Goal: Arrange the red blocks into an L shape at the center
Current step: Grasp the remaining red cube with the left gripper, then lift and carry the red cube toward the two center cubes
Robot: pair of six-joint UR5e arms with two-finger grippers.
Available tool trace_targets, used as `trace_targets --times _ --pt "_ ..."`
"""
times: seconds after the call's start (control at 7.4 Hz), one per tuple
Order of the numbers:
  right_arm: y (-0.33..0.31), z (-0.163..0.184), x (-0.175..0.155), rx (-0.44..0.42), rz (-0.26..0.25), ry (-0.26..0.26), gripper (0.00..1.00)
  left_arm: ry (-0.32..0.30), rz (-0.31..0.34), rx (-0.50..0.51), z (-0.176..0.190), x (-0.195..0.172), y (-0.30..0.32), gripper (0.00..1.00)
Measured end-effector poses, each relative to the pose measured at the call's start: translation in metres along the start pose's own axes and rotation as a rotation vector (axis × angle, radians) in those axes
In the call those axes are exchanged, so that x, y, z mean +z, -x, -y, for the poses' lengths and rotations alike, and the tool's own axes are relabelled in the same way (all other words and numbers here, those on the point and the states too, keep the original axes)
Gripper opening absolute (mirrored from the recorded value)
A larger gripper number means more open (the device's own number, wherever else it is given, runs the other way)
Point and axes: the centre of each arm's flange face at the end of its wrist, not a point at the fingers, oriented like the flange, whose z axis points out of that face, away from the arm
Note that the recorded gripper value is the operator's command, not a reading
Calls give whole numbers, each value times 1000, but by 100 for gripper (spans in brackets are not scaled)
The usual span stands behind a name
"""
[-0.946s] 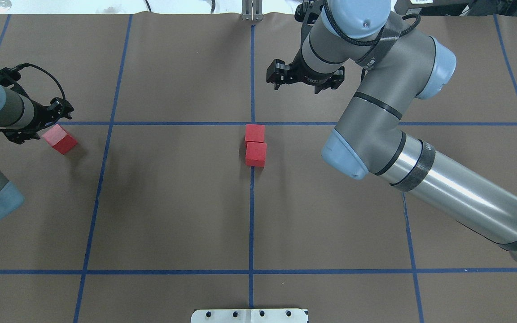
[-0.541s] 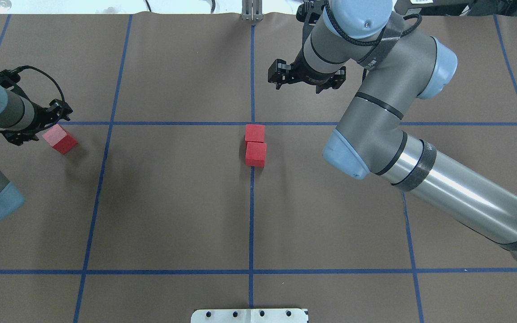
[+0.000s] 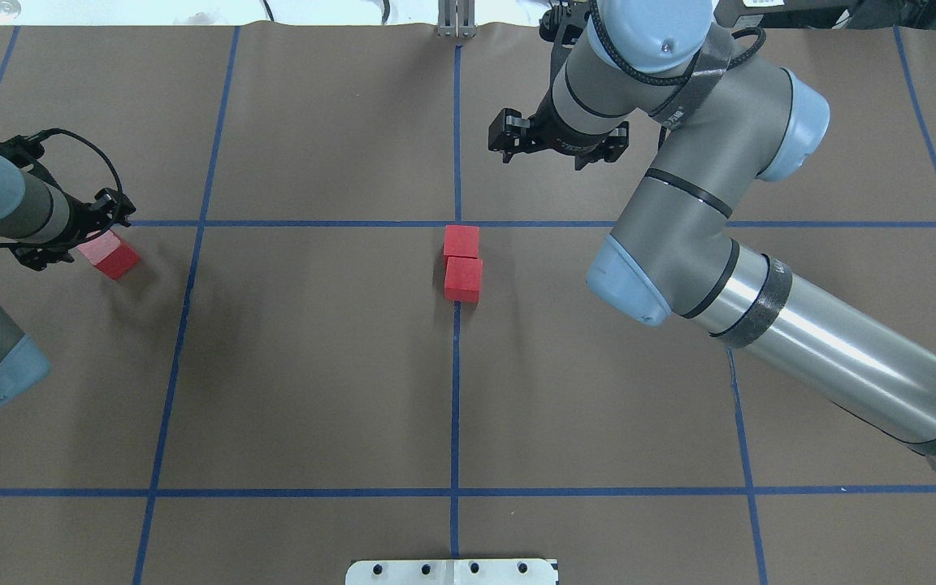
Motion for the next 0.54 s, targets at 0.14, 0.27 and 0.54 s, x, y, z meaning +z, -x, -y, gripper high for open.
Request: trace_targets --times 0.14,0.27,0.54 --pt "-1 0 0 0 -1 -1 99 3 3 3 -2 2 0 74" --pt "-3 -1 1 1 -3 0 99 4 6 4 -3 4 1 44" --pt "-8 -3 4 2 -7 2 99 6 7 4 -3 6 1 0"
